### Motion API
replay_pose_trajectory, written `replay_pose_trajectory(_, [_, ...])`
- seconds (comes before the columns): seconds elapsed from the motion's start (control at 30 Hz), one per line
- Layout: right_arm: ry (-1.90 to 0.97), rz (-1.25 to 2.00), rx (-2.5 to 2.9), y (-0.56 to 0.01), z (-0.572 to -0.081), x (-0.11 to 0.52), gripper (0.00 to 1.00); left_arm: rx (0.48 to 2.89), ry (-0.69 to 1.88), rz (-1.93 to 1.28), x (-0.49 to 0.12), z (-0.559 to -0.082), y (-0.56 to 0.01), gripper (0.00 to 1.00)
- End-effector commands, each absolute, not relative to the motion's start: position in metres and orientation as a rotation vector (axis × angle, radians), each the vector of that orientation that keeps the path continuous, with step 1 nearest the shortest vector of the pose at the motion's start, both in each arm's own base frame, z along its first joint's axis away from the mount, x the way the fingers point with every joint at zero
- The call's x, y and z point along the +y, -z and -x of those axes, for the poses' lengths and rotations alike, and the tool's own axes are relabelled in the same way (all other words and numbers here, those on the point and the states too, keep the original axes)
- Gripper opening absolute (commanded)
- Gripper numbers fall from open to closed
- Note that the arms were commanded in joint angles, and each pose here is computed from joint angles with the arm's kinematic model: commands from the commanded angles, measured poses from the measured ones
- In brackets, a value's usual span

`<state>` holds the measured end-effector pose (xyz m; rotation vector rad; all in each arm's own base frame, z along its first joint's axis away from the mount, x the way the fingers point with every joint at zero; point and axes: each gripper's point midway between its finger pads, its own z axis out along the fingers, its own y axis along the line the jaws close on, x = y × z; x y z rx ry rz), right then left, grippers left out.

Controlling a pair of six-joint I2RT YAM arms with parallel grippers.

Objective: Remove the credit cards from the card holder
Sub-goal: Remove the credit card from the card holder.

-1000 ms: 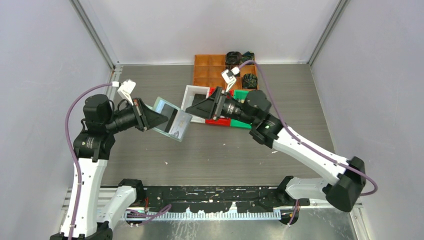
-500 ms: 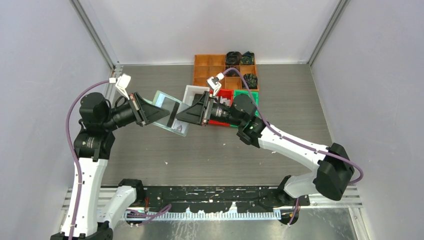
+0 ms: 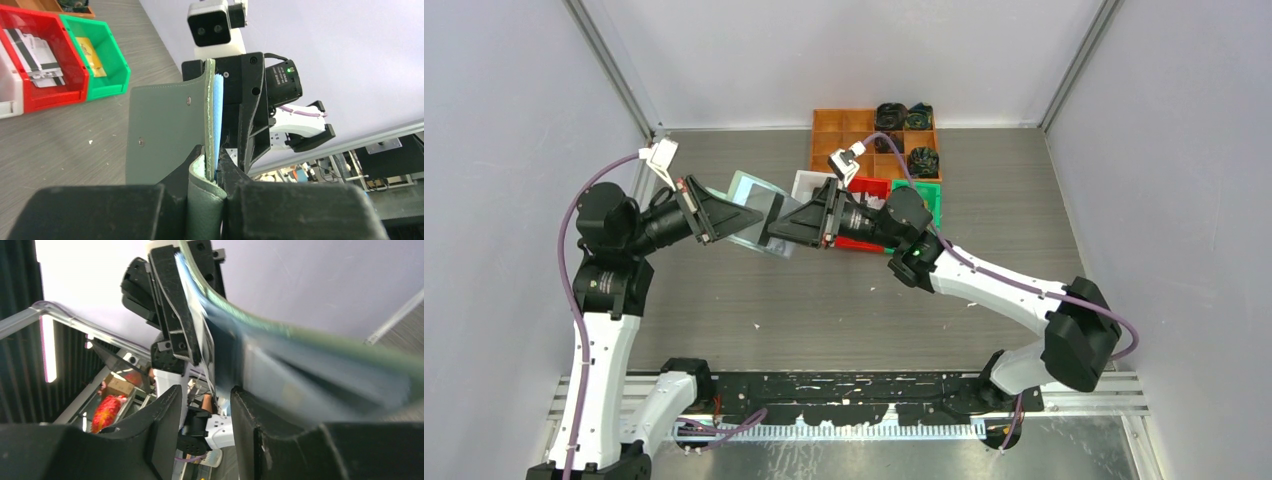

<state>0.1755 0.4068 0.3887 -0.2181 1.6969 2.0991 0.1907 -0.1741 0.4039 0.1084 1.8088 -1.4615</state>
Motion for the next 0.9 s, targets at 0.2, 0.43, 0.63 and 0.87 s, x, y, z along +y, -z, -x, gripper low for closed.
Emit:
replay_pose_trajectory(0.2, [-2.297, 0.239, 1.402, -0.450, -0.166, 0.406, 0.37, 1.733, 1.551, -0.248, -0.181, -0.167, -0.429, 0.00])
replay_pose_trajectory(0.43, [-2.272, 0.205, 1.381, -0.443, -0.166, 0.397, 0.10, 1.726, 1.566, -0.241, -0.181, -0.163, -0.435, 0.03])
replay_pose_trajectory(0.63, [-2.250, 0.196, 1.375, -0.434, -0.164, 0.390, 0.08, 1.724, 1.582, -0.240, -0.182, -0.160, -0.440, 0.08])
replay_pose_trajectory(0.87, [-2.220, 0.190, 1.394, -0.423, -0.162, 0.386, 0.03, 1.710, 1.584, -0.249, -0.182, -0.156, -0.446, 0.09])
